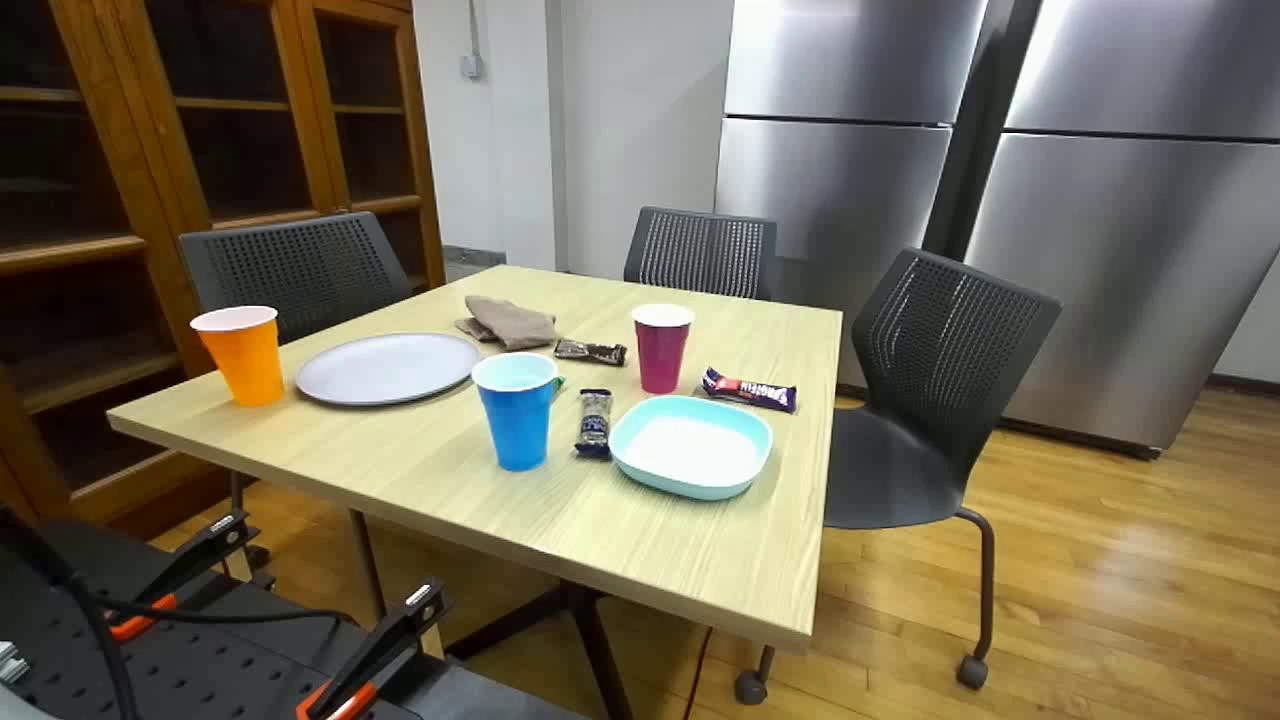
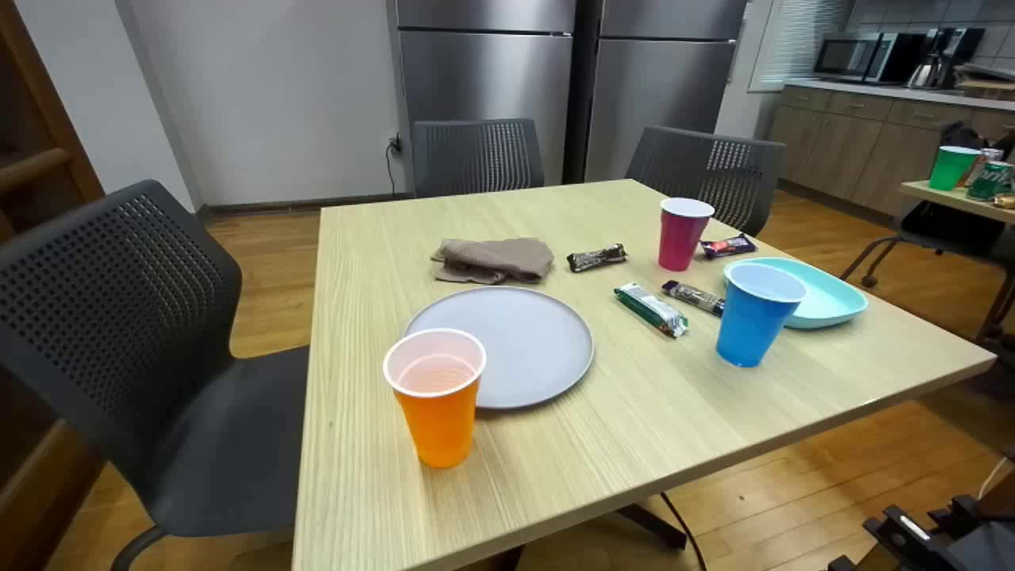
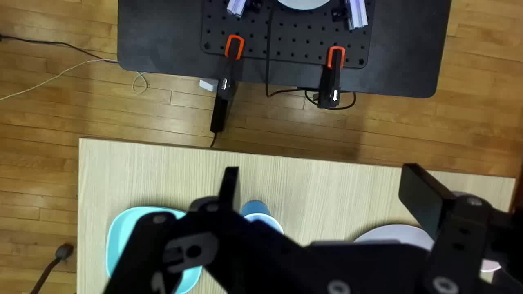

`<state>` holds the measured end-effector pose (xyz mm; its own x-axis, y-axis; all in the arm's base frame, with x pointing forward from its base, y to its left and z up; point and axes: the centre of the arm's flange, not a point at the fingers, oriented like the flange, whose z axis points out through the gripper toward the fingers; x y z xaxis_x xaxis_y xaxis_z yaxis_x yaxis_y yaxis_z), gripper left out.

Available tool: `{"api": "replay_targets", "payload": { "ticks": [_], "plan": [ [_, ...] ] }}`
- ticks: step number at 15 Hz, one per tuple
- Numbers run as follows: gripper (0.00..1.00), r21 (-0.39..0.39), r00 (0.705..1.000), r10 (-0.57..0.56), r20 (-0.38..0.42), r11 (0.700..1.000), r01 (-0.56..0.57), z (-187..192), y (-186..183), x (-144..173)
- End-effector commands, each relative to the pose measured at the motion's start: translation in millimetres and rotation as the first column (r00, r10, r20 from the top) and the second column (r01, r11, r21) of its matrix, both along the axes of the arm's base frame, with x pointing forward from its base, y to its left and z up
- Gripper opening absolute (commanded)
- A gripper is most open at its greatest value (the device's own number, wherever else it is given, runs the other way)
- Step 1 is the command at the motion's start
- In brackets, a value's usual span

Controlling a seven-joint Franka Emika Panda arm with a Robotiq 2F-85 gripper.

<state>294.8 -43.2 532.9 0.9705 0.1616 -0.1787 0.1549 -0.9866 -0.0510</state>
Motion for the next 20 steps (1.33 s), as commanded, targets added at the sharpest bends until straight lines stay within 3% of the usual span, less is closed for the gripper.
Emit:
{"api": "replay_targets", "payload": {
  "ticks": [1,3,6,8,20],
  "plan": [
    [1.0,0.0,1.0,0.0,-0.001,1.0,0.0,-0.3,0.0,0.3],
    [1.0,-0.026,1.0,0.012,-0.001,1.0,-0.012,-14.0,6.5,3.2],
    [1.0,0.005,0.999,0.033,0.021,0.999,-0.033,-34.3,12.6,9.7],
    [1.0,-0.02,0.998,0.034,0.059,0.999,-0.033,-53.6,16.1,20.2],
    [1.0,0.018,0.956,0.018,0.292,1.0,-0.025,-165.3,33.9,91.7]
  ]
}}
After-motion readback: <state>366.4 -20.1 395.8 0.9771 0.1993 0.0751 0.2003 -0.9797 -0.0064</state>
